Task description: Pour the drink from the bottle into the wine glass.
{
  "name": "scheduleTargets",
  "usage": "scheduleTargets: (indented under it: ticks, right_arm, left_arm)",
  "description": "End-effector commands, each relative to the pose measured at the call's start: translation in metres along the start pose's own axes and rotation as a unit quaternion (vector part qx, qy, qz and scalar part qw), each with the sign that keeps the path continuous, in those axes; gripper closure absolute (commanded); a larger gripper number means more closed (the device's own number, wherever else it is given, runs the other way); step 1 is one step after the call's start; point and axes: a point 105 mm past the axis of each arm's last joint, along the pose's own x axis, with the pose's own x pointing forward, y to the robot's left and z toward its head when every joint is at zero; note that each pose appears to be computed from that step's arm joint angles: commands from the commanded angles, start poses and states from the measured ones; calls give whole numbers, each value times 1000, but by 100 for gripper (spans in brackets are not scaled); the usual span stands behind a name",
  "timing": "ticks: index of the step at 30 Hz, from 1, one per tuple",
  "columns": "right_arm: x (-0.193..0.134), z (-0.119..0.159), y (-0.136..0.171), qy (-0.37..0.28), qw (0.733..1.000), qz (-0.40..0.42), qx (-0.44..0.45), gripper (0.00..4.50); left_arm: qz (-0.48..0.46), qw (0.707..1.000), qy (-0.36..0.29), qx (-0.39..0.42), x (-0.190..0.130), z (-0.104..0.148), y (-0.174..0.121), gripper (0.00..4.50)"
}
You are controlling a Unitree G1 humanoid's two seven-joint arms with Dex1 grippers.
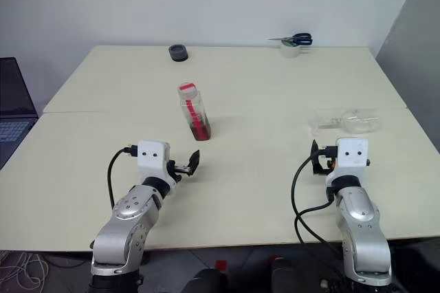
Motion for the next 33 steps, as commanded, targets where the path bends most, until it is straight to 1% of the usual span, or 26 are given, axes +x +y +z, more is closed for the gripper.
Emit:
scheduleTargets:
  ticks: [1,15,18,20,23,24,25,27,28,32,33]
  right_arm:
    - [-1,13,-1,-27,1000,-4,-1,0]
    - [-4,13,0,-23,1000,5,-9,0]
    - [-2,16,0,-29,999,12,-16,0]
    - [0,21,1,-35,999,25,-22,0]
    - [7,39,22,-58,989,132,-23,0]
    - [8,51,31,-74,980,186,-10,0]
    - [7,60,37,-85,972,219,-1,0]
    - [-1,86,58,-109,932,346,1,0]
    - [-5,96,64,-114,912,393,-6,0]
    - [-10,127,72,-121,858,500,-10,0]
    - [-11,131,74,-116,847,518,-12,0]
  left_arm:
    - [-8,999,-35,9,-3,18,-4,3]
    - [-11,999,-40,2,0,19,-6,3]
    - [-12,999,-44,4,3,21,-8,3]
    - [-10,999,-48,3,5,23,-8,3]
    - [-11,998,-55,1,10,27,-11,3]
    - [-15,998,-62,7,12,31,-14,3]
    - [-18,997,-67,12,13,33,-16,3]
    - [-19,997,-79,17,19,40,-20,3]
    - [-19,996,-83,16,22,43,-22,3]
    - [-22,995,-97,14,30,50,-28,3]
    - [-22,995,-100,12,31,51,-29,3]
